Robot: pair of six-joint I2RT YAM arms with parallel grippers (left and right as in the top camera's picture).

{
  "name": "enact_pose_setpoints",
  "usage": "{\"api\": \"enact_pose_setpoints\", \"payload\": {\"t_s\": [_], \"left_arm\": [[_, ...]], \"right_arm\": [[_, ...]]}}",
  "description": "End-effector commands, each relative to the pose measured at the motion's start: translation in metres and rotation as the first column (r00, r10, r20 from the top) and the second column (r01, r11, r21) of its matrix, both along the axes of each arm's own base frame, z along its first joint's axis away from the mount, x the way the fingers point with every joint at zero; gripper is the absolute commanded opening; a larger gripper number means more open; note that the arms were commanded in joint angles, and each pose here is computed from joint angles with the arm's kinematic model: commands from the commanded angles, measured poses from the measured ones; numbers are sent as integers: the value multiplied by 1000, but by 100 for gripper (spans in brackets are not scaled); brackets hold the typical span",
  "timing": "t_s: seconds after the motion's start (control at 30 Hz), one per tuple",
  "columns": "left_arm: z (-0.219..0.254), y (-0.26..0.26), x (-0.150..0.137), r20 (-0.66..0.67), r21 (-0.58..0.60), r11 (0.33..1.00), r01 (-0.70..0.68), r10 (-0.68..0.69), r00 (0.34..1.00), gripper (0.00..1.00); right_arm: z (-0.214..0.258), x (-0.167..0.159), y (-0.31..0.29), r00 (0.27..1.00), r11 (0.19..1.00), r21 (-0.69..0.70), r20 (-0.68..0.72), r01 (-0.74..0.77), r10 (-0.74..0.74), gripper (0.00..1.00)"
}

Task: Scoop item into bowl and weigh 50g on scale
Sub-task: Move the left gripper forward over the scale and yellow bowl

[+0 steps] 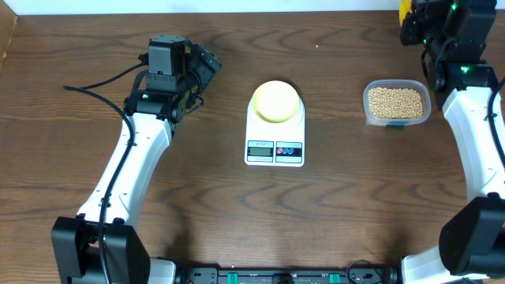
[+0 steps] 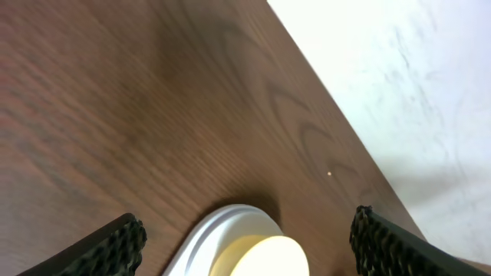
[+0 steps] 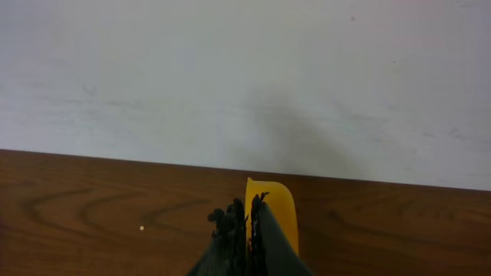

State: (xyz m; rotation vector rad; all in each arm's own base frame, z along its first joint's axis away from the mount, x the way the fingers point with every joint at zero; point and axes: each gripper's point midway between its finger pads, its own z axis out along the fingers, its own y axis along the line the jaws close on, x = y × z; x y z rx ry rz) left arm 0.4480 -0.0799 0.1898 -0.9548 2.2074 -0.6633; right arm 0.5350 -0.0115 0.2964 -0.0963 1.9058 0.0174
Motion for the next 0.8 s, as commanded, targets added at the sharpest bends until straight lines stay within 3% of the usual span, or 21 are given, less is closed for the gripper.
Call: {"api": "enact_pose_setpoints", "payload": {"t_s": [0.0,0.17,0.27,0.33,0.57,0.77], "left_arm": [[10,8,1,17,26,999,-31,30,999,87],[7,8,-2,1,31,999,-26,26,1000,87],[8,6,-2,25,129,989,79,-83,996,87],[6,-1,-5,25,192,963,187,-196,980,87],[-2,-25,-19,-21,331,860,389,-405,914,87],[-3,-49,-24,-40,446,776,447,-482,875,87]], "right_arm": [[14,-1,-1,1000,1000,-18,29,5,-4,1],[14,-1,-1,1000,1000,-18,28,5,-5,1],[14,-1,-2,1000,1000,-18,29,6,-6,1],[14,-1,-2,1000,1000,-18,29,6,-5,1],[15,-1,0,999,1000,-16,34,1,-1,1],[15,0,8,999,1000,-16,34,-14,14,1]]}}
